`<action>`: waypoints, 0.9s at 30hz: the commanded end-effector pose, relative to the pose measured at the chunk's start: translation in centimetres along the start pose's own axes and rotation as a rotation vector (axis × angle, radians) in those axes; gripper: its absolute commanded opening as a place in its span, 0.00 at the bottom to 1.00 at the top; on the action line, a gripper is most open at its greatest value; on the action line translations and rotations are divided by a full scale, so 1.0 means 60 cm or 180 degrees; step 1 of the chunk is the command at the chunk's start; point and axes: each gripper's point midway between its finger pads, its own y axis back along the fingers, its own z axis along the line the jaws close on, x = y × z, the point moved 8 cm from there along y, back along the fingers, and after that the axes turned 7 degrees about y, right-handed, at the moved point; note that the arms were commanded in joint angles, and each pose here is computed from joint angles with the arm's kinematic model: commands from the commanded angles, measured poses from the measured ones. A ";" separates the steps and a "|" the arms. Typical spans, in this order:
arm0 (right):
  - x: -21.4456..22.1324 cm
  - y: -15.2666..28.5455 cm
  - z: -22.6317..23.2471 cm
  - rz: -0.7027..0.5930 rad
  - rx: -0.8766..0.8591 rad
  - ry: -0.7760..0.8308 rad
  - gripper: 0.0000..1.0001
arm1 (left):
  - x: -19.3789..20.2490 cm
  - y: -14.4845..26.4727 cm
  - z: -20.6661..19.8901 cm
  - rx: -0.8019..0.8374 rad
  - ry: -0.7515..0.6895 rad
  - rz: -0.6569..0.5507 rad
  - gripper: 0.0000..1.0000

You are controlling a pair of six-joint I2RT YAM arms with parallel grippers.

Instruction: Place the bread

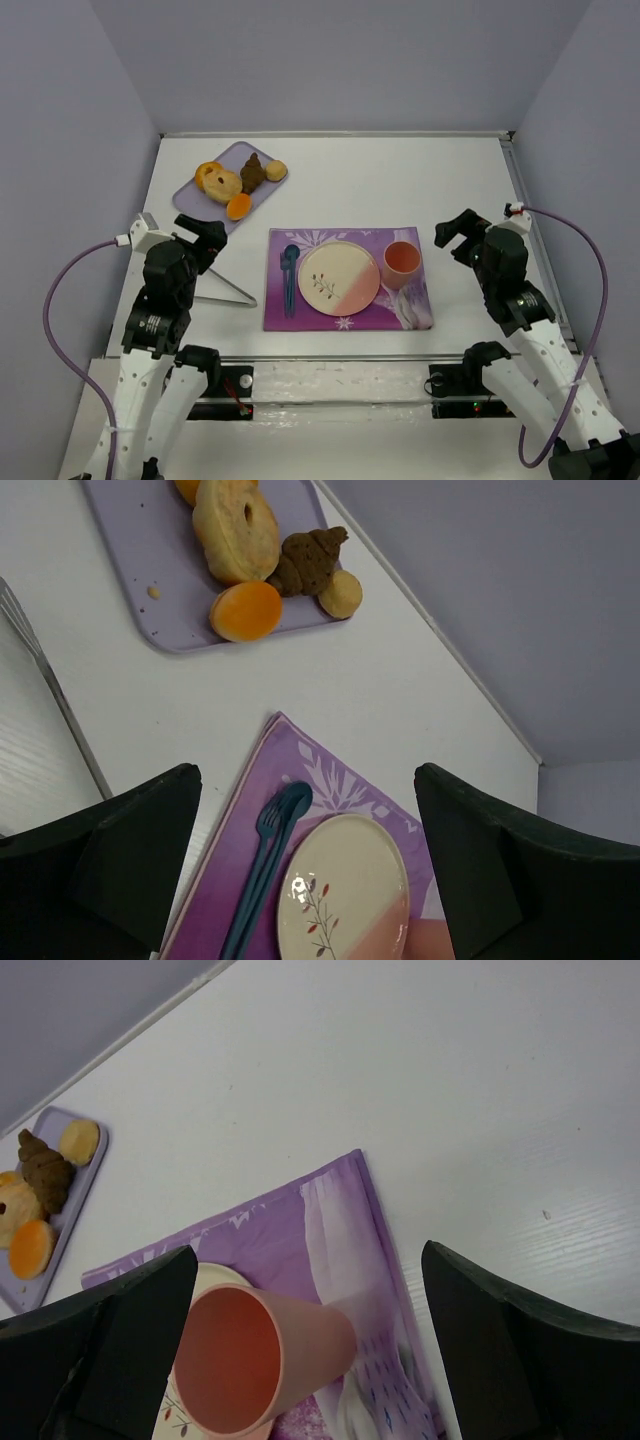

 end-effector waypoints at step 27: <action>0.019 -0.032 -0.003 0.0235 0.0165 0.0114 1.00 | 0.103 -0.085 0.123 -0.2126 0.0126 0.0710 0.99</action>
